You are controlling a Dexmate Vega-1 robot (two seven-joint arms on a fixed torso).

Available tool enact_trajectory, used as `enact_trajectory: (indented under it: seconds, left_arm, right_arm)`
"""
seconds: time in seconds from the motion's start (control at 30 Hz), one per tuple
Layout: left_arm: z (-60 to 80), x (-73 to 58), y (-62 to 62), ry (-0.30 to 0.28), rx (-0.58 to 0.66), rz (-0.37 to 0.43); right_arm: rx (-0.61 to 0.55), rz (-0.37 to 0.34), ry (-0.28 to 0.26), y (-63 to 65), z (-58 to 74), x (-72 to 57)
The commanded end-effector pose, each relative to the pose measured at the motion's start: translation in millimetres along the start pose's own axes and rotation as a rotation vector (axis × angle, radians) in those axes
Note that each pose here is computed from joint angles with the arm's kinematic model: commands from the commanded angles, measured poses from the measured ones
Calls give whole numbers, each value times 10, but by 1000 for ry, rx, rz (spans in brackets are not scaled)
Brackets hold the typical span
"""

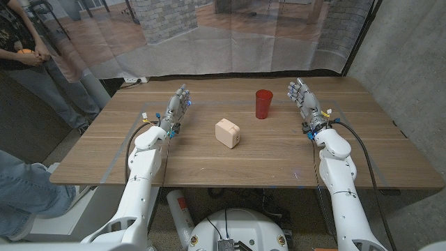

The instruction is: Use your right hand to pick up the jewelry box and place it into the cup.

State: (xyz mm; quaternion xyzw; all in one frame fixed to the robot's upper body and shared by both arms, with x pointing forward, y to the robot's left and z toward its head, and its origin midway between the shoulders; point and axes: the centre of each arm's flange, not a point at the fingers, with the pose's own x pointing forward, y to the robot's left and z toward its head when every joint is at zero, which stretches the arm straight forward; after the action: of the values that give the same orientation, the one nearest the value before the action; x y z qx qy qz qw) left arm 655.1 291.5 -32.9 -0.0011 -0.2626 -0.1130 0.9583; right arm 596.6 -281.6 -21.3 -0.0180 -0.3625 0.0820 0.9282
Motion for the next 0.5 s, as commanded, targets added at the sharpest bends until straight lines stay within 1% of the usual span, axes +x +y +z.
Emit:
enact_trajectory:
  seconds: [0.03, 0.27, 0.5]
  left_arm:
    - [5, 10, -16, -1, 1, -1]
    - [9, 8, -16, 1, 2, -1]
    - [6, 12, -30, 3, 5, -5]
  right_arm:
    - [-21, 25, -31, 96, 72, -38]
    - [-28, 38, -53, 134, 111, -67]
    - [-36, 59, -83, 178, 198, -108]
